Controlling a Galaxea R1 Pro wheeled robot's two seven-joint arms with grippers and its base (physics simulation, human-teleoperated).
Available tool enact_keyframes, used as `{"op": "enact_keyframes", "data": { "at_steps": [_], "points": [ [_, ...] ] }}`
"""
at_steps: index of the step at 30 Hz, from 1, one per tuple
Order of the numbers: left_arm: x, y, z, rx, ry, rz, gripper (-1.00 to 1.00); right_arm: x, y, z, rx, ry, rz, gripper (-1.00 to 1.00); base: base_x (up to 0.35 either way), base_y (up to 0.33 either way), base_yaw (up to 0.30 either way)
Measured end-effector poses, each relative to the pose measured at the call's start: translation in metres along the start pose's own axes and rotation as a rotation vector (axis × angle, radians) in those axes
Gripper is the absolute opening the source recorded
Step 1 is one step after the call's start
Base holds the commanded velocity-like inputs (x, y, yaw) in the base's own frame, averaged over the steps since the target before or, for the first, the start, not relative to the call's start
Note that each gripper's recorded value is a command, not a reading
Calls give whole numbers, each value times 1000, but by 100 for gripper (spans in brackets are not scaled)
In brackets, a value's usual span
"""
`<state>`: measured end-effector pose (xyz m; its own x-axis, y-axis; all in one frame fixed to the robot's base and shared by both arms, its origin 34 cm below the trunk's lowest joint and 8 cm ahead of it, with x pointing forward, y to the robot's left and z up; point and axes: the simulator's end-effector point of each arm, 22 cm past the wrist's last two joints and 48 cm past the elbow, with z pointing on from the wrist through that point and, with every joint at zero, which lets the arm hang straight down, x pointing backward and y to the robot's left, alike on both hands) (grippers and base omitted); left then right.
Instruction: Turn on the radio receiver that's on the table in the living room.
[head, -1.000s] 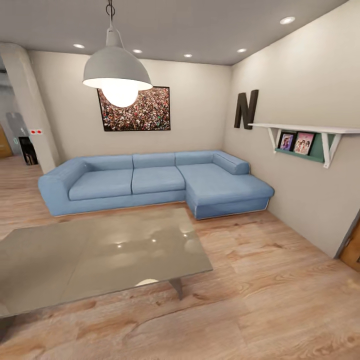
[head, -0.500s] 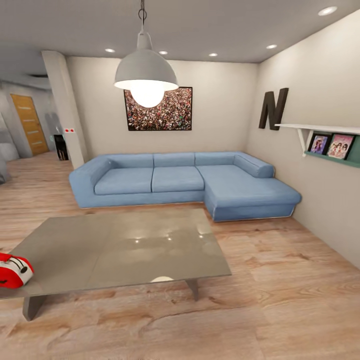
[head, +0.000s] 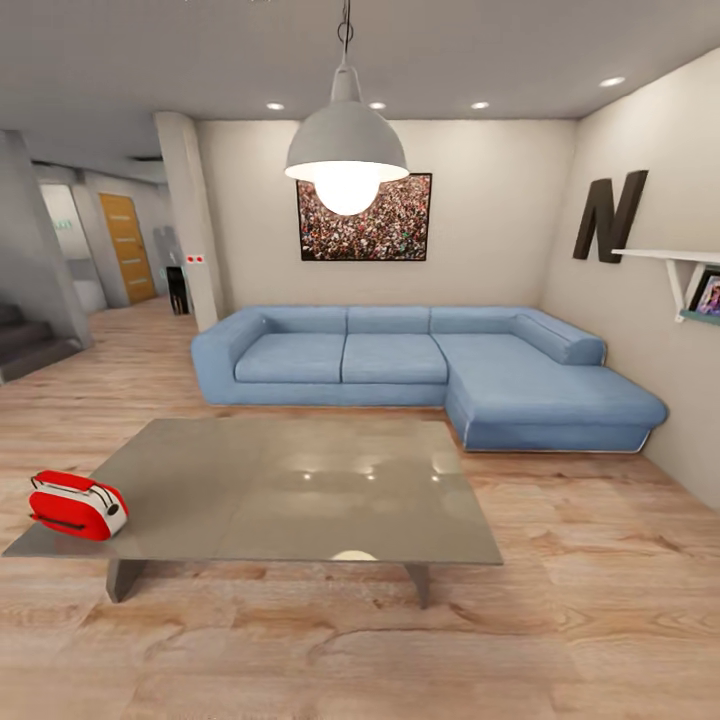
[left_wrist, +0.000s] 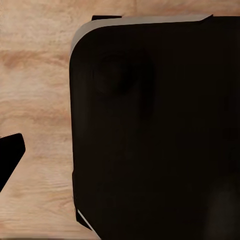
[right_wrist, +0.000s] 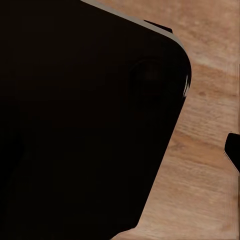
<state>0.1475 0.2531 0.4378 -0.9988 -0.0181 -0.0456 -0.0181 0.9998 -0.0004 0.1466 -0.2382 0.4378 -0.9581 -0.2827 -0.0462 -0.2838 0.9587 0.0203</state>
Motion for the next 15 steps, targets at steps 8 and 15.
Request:
{"op": "enact_keyframes", "data": {
  "at_steps": [8,15],
  "points": [
    [0,0,0,0,0,0,100,0,0,0,-1,0,-1,100,0,0,272],
    [0,0,0,-1,0,0,100,0,0,0,0,0,-1,100,0,0,272]
  ]
}}
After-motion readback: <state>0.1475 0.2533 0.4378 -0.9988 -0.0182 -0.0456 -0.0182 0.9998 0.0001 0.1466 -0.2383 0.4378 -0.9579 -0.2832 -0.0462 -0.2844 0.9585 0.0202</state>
